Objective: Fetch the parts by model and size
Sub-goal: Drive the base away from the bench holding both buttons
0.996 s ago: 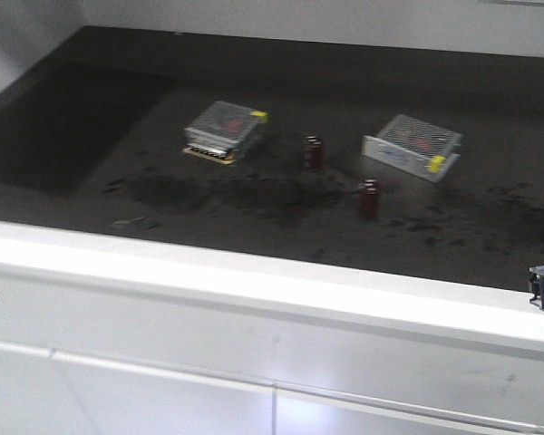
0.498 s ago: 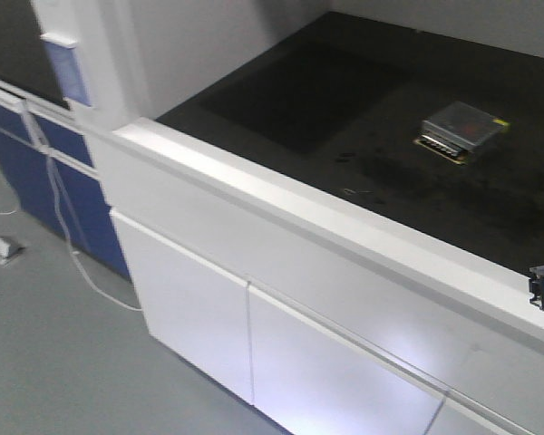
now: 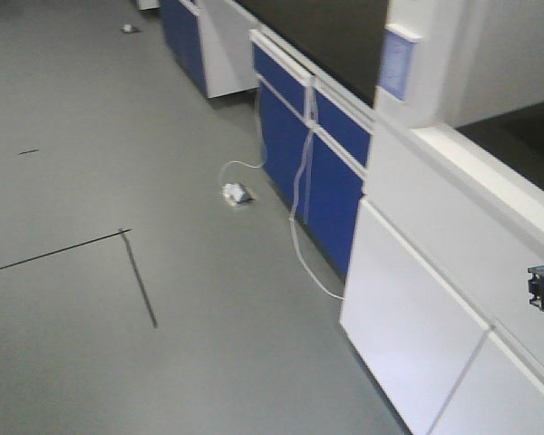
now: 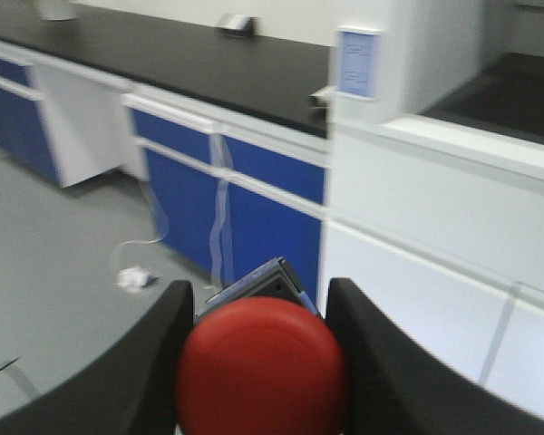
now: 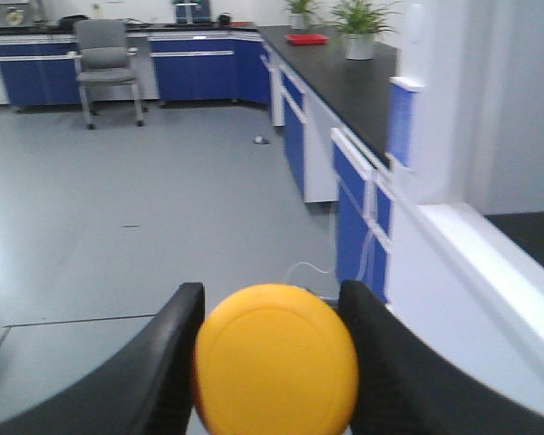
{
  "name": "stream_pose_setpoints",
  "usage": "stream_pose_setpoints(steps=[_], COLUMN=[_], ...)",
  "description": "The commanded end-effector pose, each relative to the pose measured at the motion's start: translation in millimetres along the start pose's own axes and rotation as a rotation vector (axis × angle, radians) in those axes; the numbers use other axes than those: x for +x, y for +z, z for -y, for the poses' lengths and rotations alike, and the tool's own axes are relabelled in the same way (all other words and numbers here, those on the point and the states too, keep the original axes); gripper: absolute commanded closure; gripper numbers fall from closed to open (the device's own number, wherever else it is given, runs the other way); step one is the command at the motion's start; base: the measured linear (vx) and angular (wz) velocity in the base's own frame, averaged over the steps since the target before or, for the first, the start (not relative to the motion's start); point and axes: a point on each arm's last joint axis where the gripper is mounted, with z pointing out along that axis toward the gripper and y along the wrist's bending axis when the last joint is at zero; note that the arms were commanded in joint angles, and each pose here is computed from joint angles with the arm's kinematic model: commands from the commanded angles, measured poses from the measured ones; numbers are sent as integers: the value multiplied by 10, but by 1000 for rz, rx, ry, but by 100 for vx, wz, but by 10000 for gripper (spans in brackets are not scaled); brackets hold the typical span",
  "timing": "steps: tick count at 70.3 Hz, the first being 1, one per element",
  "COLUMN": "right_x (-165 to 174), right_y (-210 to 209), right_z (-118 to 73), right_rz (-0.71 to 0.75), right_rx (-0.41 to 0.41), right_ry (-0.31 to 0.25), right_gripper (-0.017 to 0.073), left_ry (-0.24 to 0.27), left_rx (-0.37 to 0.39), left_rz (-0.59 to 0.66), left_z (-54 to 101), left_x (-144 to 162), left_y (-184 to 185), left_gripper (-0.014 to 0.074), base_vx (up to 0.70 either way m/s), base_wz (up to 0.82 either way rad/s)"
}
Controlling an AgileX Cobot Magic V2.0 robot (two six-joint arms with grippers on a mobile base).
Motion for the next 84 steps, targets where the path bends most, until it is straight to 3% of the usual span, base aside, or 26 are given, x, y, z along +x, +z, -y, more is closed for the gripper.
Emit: stream_pose_setpoints(steps=[1, 29, 84], right_x=[-154, -154, -154], right_y=[-16, -16, -16], right_z=[0, 0, 0], right_rz=[98, 98, 98], right_rx=[2, 2, 2], right_ry=[-8, -8, -8], right_gripper=[564, 564, 564], left_ry=[-3, -3, -3], left_rx=[17, 18, 18], left_rz=[94, 95, 95], left_z=[18, 18, 18], left_x=[-142, -142, -142], left_y=[-19, -21, -21], left_gripper=[601, 601, 601], base_vx=[1, 5, 30], base_wz=[103, 77, 8])
